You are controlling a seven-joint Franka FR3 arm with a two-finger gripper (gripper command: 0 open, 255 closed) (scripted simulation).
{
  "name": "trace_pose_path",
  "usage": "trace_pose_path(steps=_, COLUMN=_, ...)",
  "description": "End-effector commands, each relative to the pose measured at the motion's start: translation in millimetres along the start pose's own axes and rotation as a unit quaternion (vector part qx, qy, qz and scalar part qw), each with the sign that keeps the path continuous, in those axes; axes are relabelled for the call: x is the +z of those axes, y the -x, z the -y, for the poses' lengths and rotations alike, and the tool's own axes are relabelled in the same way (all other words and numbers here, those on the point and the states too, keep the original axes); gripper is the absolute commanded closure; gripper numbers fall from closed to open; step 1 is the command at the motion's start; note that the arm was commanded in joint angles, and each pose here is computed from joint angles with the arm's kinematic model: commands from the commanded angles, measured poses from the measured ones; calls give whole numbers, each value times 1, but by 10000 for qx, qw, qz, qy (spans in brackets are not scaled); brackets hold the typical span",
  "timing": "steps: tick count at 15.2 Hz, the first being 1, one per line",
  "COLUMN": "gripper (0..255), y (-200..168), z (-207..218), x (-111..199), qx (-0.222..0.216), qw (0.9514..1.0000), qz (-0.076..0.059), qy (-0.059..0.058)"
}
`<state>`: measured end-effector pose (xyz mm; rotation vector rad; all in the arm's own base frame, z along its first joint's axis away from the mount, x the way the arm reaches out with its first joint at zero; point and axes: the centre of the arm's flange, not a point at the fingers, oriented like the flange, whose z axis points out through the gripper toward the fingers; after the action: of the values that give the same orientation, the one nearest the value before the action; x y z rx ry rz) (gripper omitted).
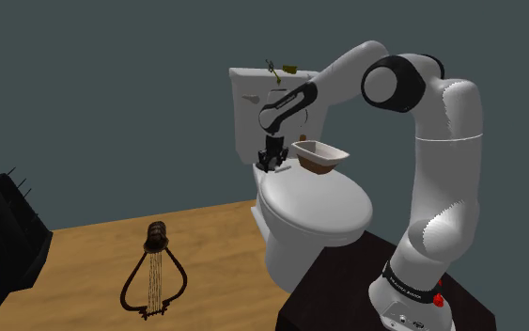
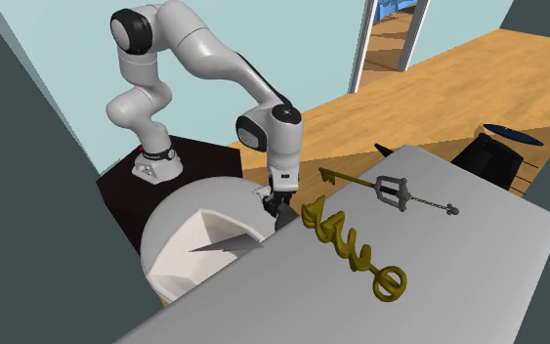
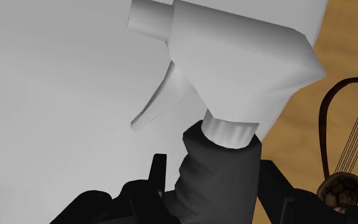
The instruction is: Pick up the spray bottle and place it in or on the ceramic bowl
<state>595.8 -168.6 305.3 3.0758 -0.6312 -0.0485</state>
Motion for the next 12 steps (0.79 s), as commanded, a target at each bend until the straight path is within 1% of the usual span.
trace_pose_path(steps=1, gripper=255, y=-1, z=-1, x=-11, qx=0, qw=10000, qz=2, qy=0)
trace_pose_path(steps=12, gripper=255, y=1, z=-1, x=-69, qx=0, qw=10000, qz=2, qy=0)
